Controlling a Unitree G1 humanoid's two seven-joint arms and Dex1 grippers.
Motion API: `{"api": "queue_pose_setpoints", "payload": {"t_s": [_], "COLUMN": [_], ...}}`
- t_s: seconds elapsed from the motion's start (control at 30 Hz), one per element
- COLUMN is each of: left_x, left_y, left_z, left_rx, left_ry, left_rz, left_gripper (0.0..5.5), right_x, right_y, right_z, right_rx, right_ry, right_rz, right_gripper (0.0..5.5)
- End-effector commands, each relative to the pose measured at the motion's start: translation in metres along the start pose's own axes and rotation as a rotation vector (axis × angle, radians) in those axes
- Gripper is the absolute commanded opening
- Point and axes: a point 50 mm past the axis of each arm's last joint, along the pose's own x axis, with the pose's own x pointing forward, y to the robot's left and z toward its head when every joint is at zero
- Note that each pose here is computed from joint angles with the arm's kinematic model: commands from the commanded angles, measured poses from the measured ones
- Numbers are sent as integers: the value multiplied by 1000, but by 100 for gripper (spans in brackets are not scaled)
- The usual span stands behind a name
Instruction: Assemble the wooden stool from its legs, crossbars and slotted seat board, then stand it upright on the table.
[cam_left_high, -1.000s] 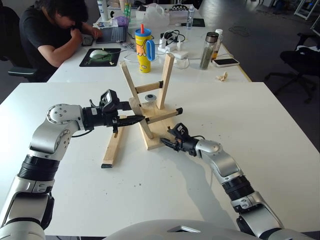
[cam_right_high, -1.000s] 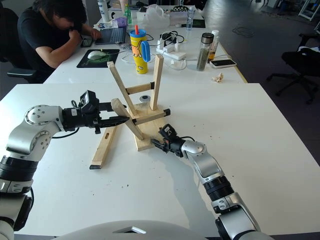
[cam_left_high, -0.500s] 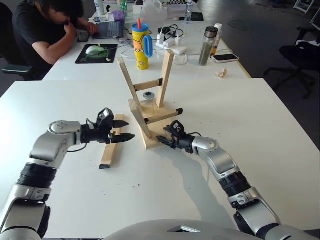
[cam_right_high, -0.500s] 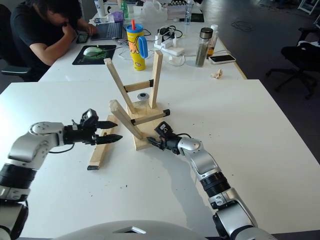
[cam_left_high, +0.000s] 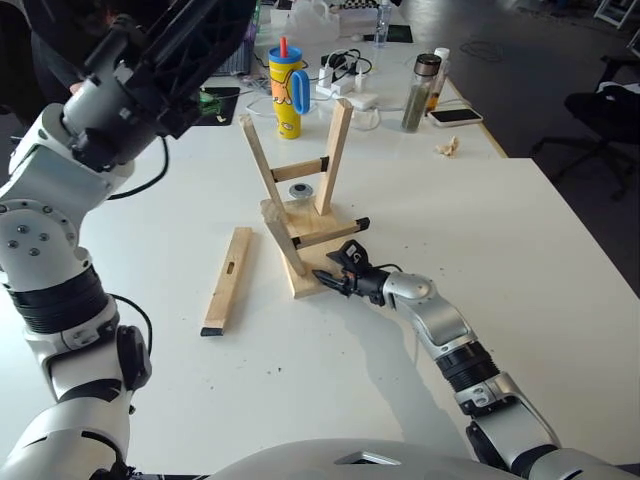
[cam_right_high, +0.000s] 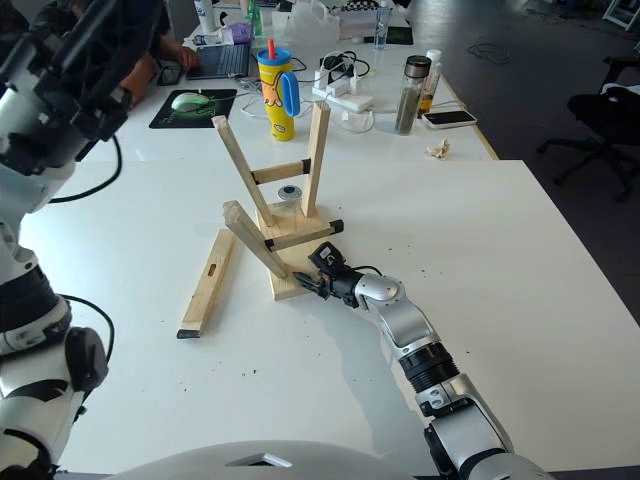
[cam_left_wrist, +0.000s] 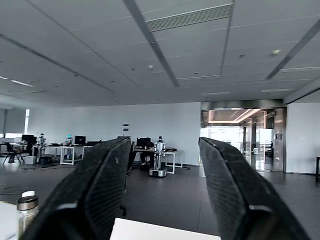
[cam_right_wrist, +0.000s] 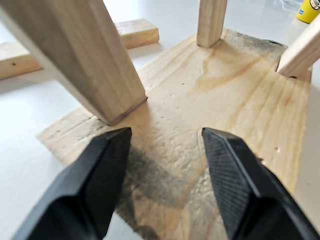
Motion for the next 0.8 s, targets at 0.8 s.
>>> {"api": "queue_pose_setpoints", "payload": {"t_s": [0.8], "left_x": [-171], "left_y": [13], "left_z": [-142], "left_rx": [214], "left_ry": [535], "left_rz": [1099], "left_gripper": [308], "right_x": [-52], "right_y": [0], "right_z": [1], "right_rx": [-111], "right_ry": [-144], "right_rz": [-109], "right_gripper": [259]}}
